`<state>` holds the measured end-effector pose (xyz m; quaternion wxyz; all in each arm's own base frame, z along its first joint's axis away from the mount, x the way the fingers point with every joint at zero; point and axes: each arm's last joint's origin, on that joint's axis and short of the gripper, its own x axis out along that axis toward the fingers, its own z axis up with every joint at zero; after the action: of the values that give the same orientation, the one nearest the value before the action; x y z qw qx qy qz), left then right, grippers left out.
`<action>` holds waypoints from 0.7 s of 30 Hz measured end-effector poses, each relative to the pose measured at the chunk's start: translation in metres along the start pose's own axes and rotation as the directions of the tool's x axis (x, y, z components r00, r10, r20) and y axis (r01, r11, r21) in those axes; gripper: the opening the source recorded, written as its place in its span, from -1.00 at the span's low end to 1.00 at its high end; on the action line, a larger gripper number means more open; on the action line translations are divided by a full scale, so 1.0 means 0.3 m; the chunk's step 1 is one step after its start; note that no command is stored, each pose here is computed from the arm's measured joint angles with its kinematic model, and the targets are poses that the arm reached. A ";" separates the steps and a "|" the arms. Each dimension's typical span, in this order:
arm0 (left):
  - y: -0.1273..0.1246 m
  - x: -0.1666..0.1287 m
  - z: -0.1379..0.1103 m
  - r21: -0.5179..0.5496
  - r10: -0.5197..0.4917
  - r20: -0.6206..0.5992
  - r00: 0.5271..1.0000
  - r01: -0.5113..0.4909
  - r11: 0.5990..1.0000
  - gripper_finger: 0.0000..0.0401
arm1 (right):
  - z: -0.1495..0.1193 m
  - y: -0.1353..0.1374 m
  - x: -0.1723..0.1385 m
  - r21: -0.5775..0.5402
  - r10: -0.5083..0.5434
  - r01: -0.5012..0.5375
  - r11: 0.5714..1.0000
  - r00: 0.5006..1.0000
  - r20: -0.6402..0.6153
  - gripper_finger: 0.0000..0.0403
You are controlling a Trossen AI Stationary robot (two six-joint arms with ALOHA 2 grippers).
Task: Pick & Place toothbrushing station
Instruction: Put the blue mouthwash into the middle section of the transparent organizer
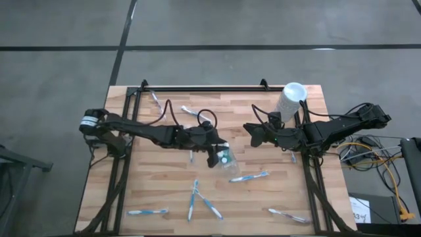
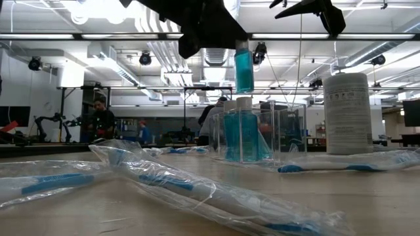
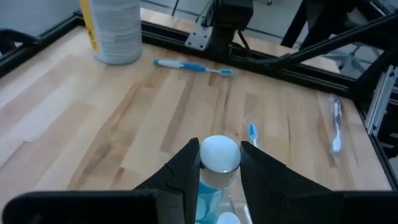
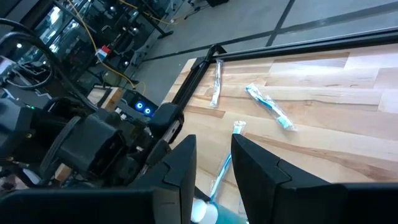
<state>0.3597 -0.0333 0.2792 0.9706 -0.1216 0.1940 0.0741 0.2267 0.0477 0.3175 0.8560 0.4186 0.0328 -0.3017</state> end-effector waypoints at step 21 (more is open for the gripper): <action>-0.025 0.129 -0.093 0.006 -0.054 -0.030 0.998 0.054 0.999 -0.49 | 0.000 0.000 0.000 0.000 0.000 0.000 1.000 1.000 0.000 -0.52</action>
<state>0.3864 -0.0440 0.2406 0.9697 -0.1246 0.2052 0.0453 0.2267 0.0478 0.3175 0.8559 0.4188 0.0327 -0.3016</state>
